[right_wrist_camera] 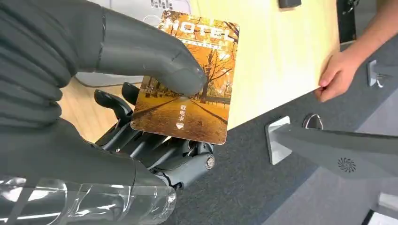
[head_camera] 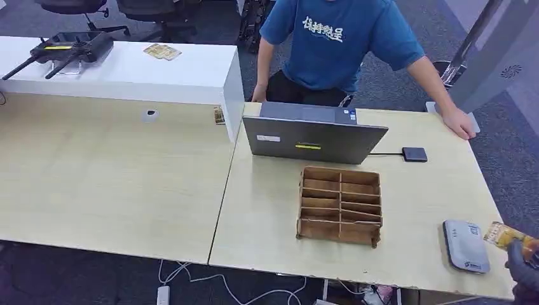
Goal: Pass the card to the sensor for recognition and then transmit it.
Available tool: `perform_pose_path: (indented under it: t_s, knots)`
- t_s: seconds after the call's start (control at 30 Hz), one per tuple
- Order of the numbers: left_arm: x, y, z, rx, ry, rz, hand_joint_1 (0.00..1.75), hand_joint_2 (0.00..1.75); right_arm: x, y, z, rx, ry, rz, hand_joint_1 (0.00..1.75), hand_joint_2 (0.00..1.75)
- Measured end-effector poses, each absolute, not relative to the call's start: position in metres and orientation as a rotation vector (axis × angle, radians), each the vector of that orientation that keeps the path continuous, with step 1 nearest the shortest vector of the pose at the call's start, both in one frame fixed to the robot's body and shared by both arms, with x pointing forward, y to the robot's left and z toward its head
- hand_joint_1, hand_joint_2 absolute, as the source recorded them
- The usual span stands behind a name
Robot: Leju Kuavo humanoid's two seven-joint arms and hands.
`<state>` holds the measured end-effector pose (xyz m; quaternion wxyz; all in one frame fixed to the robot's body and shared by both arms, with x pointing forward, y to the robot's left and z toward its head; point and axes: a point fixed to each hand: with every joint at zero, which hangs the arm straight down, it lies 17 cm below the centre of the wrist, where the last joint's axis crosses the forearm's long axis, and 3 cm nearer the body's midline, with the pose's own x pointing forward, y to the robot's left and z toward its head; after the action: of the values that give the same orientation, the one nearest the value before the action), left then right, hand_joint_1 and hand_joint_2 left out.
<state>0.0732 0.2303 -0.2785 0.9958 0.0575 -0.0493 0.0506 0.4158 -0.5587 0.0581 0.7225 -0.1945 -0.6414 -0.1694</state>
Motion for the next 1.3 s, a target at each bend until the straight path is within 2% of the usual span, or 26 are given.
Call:
perform_pose_path:
  t_s: [1.3]
  knots:
    - [0.073,0.23,-0.278,0.116,-0.098,0.102,0.0,0.0,0.409,-0.567,0.023,-0.572,-1.243,-0.153,1.75,1.75]
